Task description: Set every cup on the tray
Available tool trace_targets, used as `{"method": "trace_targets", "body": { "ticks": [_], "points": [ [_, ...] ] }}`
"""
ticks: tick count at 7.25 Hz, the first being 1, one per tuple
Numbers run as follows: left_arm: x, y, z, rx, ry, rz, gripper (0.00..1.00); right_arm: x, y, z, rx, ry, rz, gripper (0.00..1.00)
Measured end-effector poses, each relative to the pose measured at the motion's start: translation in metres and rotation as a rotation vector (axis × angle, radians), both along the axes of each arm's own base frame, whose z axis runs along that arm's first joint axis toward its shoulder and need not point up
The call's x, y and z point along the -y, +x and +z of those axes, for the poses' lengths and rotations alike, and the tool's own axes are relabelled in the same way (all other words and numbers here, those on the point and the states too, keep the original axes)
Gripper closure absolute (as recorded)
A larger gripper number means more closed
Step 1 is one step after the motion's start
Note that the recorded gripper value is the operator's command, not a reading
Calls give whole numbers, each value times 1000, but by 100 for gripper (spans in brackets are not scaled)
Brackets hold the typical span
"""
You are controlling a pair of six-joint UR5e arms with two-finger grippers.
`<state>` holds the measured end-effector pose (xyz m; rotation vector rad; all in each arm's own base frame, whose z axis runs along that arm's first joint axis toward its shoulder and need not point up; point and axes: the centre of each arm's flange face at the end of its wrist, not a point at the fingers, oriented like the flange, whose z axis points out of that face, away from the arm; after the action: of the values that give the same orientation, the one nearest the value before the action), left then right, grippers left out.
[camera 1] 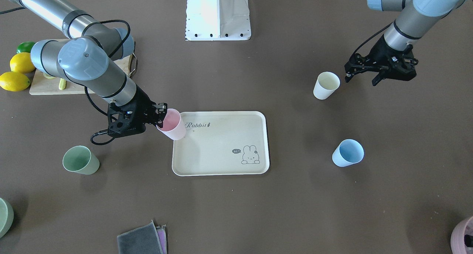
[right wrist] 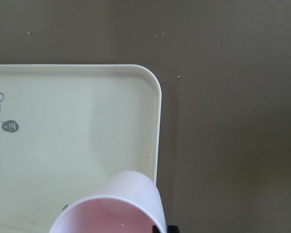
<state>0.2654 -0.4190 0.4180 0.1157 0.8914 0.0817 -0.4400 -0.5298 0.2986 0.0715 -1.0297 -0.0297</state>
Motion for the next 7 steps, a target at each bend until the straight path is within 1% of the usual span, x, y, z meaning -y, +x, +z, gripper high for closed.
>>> {"method": "trace_targets", "body": {
  "ticks": [1,2,3,4,5,6,7],
  "points": [
    [-3,15,0,2,2,21,11,-1,-7,-4,-1,-2,4,57],
    [-4,27,1,5,1,39,18,-1,-14,-8,0,-28,21,1],
    [-6,38,4,13,1,54,28,3,-21,-15,3,-62,46,0],
    [-9,48,8,26,3,62,37,6,-24,-22,7,-77,65,0],
    [-11,56,13,38,3,70,54,9,-20,-28,16,-81,77,0],
    [-12,63,17,44,3,78,100,15,-9,-31,25,-87,87,0],
    [-13,68,20,40,2,79,100,24,9,-28,31,-100,94,0]
  ]
}}
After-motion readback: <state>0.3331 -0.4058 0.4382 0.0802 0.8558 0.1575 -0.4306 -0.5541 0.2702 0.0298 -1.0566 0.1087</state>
